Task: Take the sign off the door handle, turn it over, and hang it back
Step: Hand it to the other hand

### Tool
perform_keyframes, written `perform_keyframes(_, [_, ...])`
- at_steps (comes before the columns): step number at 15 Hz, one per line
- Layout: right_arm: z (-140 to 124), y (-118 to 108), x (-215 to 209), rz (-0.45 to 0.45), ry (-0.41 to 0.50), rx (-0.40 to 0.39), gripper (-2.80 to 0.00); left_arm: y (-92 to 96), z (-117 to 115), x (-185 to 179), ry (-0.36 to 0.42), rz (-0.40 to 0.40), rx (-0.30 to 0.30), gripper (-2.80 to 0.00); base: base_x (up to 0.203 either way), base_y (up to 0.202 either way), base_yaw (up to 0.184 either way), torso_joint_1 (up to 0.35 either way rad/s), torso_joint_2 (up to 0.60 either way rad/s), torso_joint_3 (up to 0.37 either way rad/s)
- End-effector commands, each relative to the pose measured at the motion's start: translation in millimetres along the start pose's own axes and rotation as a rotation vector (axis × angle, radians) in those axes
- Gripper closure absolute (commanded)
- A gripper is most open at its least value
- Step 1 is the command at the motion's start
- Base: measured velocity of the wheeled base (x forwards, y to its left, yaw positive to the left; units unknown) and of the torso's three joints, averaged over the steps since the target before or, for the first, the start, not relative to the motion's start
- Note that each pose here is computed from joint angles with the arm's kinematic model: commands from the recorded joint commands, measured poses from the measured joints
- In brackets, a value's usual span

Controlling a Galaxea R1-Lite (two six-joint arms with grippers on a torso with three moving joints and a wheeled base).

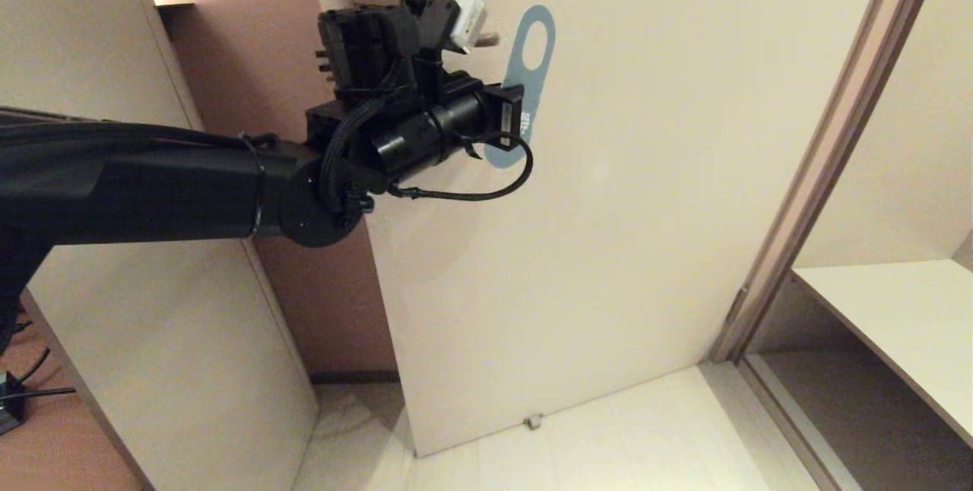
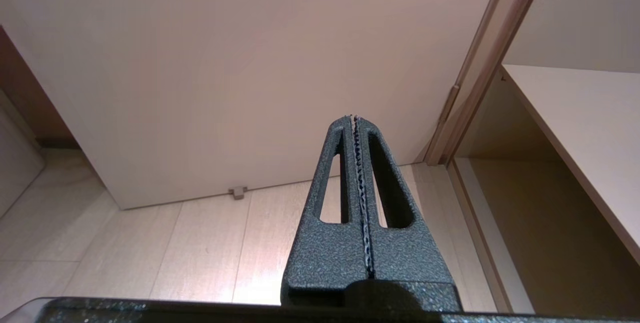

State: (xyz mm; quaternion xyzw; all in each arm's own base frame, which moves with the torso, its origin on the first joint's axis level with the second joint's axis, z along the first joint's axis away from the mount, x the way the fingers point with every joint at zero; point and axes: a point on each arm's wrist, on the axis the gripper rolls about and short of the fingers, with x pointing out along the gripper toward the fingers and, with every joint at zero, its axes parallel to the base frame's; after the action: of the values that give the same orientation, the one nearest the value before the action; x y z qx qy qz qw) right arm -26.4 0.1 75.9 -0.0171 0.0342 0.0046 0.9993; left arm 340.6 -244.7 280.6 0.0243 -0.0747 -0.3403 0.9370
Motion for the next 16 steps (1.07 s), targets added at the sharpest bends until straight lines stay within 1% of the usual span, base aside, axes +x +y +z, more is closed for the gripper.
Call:
perform_keyframes(1, [0, 0, 0, 0.001, -0.001, -0.001, 0.00, -10.4, 3, -1, -0.009, -0.025, -0.002, 0.00, 0.000, 0.000, 0.000, 0.000, 0.00, 0.000])
perform_keyframes(6, [0, 0, 0, 0.001, 0.000, -0.001, 0.00, -39.9, 8, -14, 0.002, -0.122, -0.015, 0.00, 0.000, 0.000, 0.000, 0.000, 0.00, 0.000])
perform_keyframes(8, [0, 0, 0, 0.001, 0.000, -0.001, 0.00, -46.8, 11, -26, 0.008, -0.201, -0.021, 0.00, 0.000, 0.000, 0.000, 0.000, 0.00, 0.000])
perform_keyframes(10, [0, 0, 0, 0.001, 0.000, -0.001, 0.00, -47.8, 13, -35, 0.008, -0.250, -0.027, 0.00, 0.000, 0.000, 0.000, 0.000, 0.00, 0.000])
perform_keyframes(12, [0, 0, 0, 0.001, 0.000, -0.001, 0.00, -45.4, 15, -41, 0.009, -0.254, -0.033, 0.00, 0.000, 0.000, 0.000, 0.000, 0.00, 0.000])
perform_keyframes(14, [0, 0, 0, 0.001, 0.000, -0.001, 0.00, -42.4, 19, -47, 0.010, -0.255, -0.052, 0.00, 0.000, 0.000, 0.000, 0.000, 0.00, 0.000])
perform_keyframes(16, [0, 0, 0, 0.000, 0.000, -0.001, 0.00, -32.2, 22, -59, 0.007, -0.335, -0.067, 0.00, 0.000, 0.000, 0.000, 0.000, 0.00, 0.000])
